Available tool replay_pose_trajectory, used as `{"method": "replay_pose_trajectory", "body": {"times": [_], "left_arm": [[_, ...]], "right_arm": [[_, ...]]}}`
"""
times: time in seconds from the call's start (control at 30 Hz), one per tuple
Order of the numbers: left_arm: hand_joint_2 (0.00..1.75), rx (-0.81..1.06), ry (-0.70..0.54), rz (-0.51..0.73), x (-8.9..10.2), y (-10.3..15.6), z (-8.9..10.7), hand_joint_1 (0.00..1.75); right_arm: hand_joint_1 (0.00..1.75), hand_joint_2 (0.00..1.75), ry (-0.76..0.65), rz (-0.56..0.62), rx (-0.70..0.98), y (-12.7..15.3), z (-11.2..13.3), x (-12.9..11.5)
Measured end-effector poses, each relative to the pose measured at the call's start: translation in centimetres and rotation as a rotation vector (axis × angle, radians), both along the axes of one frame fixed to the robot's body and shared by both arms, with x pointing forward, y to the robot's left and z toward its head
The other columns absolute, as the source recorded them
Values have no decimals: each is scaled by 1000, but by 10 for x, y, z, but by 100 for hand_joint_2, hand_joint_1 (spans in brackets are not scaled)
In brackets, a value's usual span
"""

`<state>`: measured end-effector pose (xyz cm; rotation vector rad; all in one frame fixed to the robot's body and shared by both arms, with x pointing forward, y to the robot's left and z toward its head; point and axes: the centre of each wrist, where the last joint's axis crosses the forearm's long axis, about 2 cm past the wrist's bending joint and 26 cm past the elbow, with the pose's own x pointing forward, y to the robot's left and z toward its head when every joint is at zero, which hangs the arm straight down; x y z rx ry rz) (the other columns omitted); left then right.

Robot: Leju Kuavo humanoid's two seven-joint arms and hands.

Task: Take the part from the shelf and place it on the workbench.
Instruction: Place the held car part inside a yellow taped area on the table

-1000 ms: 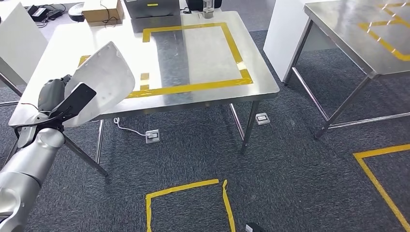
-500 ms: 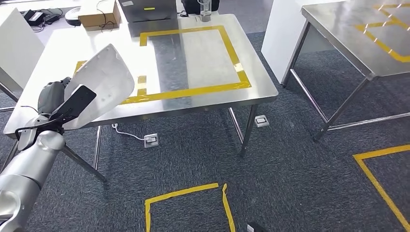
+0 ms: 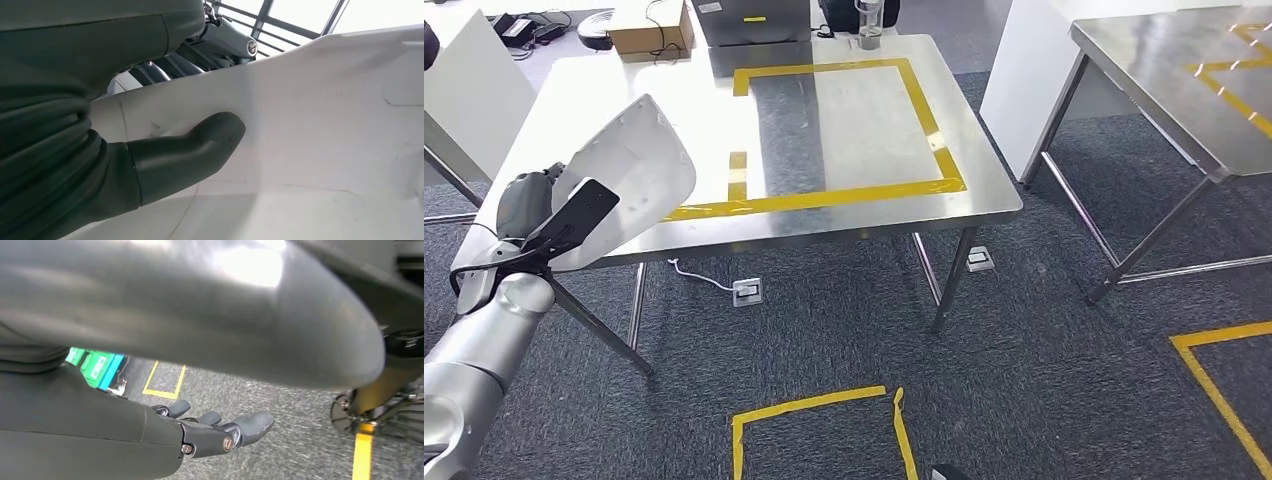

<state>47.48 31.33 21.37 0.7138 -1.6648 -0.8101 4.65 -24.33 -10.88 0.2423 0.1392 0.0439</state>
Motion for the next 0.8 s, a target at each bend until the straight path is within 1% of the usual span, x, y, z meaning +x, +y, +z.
{"method": "replay_pose_trajectory", "body": {"times": [0.2,0.37,0.7,0.8], "left_arm": [[175,-1,-1,-5,1,-6,1,175],[175,-1,12,-8,-2,-8,-4,175],[175,-3,0,-15,0,-10,-1,175],[175,-5,4,-19,-1,-12,-3,175]], "right_arm": [[0,0,-2,-6,1,0,0,1],[0,0,2,-7,3,0,0,-1],[0,0,-7,-9,2,0,0,1],[0,0,-6,-10,2,0,0,0]]}}
